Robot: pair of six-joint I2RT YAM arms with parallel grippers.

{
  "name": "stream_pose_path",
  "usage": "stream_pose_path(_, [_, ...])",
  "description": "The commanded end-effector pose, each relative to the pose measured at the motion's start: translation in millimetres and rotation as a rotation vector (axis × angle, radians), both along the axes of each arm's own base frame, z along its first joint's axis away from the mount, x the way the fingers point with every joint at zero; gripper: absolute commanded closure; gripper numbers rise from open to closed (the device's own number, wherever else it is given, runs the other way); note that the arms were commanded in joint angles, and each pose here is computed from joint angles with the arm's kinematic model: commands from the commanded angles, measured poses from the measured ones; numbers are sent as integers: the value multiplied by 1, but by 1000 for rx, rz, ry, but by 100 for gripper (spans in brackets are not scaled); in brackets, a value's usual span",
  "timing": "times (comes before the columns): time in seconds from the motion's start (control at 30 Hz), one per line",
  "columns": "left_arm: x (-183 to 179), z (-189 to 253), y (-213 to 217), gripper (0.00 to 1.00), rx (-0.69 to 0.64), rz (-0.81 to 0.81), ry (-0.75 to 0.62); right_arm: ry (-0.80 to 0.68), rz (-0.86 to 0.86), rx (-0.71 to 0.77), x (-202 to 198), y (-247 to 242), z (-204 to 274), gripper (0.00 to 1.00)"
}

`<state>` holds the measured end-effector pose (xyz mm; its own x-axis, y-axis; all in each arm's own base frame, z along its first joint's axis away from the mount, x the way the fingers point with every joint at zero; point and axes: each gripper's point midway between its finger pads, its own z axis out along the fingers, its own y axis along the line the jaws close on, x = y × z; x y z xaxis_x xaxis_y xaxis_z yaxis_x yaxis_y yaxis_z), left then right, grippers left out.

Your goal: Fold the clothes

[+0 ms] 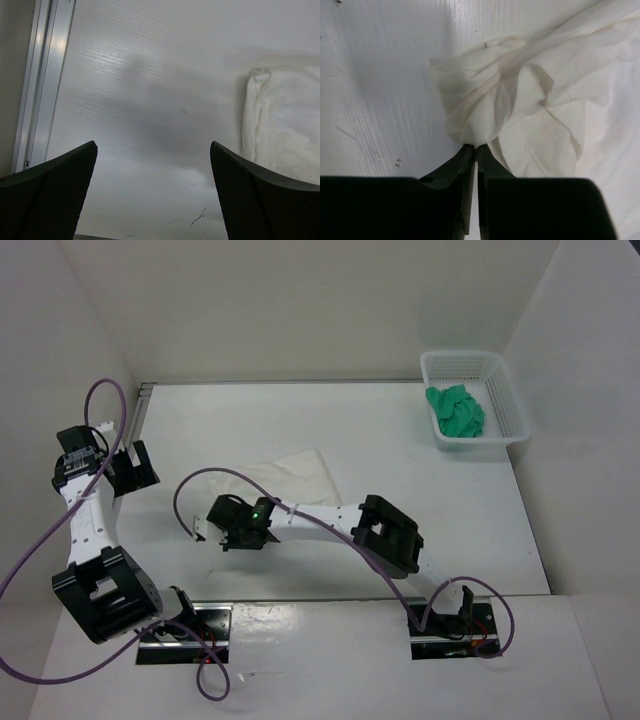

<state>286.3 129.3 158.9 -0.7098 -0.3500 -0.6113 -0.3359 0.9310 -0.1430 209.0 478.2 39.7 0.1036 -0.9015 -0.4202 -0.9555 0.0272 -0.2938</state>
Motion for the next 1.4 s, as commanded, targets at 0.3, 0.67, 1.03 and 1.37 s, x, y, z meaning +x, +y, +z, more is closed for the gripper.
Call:
stream_pose_path(0.3, [1,7,-2,1,-2,-2,-36,-3,-1,160,1,23,68,100])
stream_pose_path(0.67, [1,10,-4,1,3,-15,-47,108,52,224,-21,36,92,100])
stream_pose_path(1.03, [0,7,-6,1,-8,-20,-43,316,134,207,-58,43,69,73])
stream_pose_path(1.37, [0,7,-11,1,-22,-55,-47,400,212,265,-64,27,121,40])
